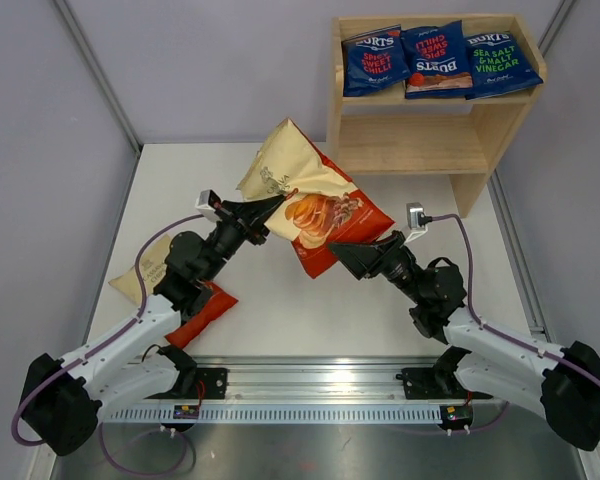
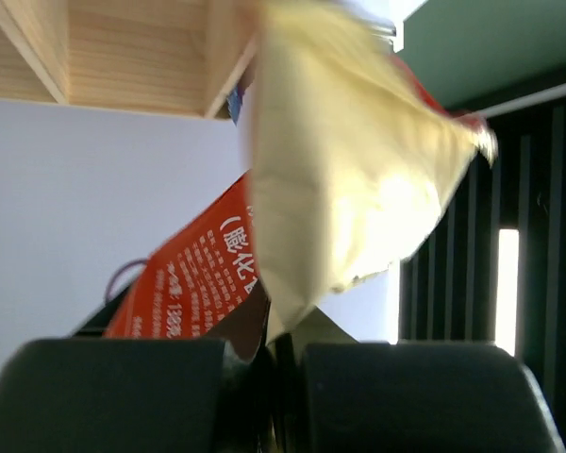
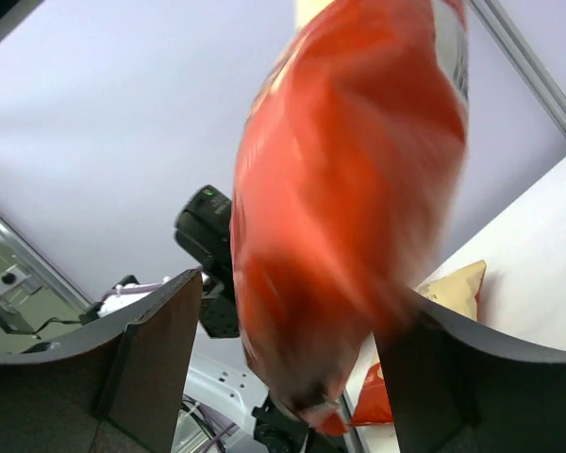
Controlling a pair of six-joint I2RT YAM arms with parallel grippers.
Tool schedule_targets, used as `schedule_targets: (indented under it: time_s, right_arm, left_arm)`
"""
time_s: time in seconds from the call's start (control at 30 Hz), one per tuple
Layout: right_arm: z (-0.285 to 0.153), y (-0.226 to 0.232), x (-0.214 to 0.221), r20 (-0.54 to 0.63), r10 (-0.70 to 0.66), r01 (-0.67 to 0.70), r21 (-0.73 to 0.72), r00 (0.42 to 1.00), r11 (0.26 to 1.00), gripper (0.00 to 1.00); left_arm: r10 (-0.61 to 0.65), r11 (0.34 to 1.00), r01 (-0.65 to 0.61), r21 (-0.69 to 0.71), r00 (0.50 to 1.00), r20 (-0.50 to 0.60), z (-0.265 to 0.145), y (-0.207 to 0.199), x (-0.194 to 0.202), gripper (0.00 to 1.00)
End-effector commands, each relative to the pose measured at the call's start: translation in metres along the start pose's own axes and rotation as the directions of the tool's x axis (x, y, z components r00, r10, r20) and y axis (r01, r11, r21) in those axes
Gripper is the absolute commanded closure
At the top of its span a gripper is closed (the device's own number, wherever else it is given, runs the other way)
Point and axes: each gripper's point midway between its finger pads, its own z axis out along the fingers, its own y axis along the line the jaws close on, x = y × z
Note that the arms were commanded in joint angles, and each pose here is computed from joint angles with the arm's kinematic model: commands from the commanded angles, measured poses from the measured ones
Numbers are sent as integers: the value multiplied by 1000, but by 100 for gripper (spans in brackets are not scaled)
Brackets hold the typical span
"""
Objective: Place and organize the chips bags onto the shelf
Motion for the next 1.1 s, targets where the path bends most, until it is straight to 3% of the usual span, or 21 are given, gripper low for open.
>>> schedule_targets:
  time_s: [0.0, 0.27, 0.43, 0.7, 0.8, 0.83, 0.97, 1.07]
  right_arm:
    - [8, 59, -40, 91, -10, 23, -135, 996, 991, 23]
    - [11, 35, -43, 68, 31, -35, 61, 997, 998, 27]
    - [17, 13, -36, 44, 62, -68, 163, 997, 984, 22]
    - [23, -1, -38, 84, 88, -103, 201, 993, 974, 27]
    - [26, -8, -38, 93, 89, -108, 221, 992, 969, 37]
    - [26, -8, -38, 101, 84, -104, 211, 991, 972, 47]
    - [20, -11, -40, 117, 58, -83, 221, 991, 972, 65]
    - [11, -18, -41, 135, 44, -77, 253, 990, 964, 73]
  left_arm:
    - [11, 994, -7, -112, 999, 31, -1, 34, -10, 100]
    - [48, 991, -46, -125, 999, 11, 3, 35, -7, 100]
    - [104, 992, -104, -75, 995, -3, 1, 21, -3, 100]
    - [140, 990, -140, 0, 989, -50, -2, 11, 7, 100]
    - [138, 990, -137, 27, 988, -73, -2, 12, 10, 100]
    - [133, 991, -131, 28, 988, -81, -2, 14, 11, 100]
    - [130, 991, -130, 11, 988, -82, -2, 24, 7, 100]
    - [167, 986, -168, -7, 984, -62, 0, 29, -3, 80]
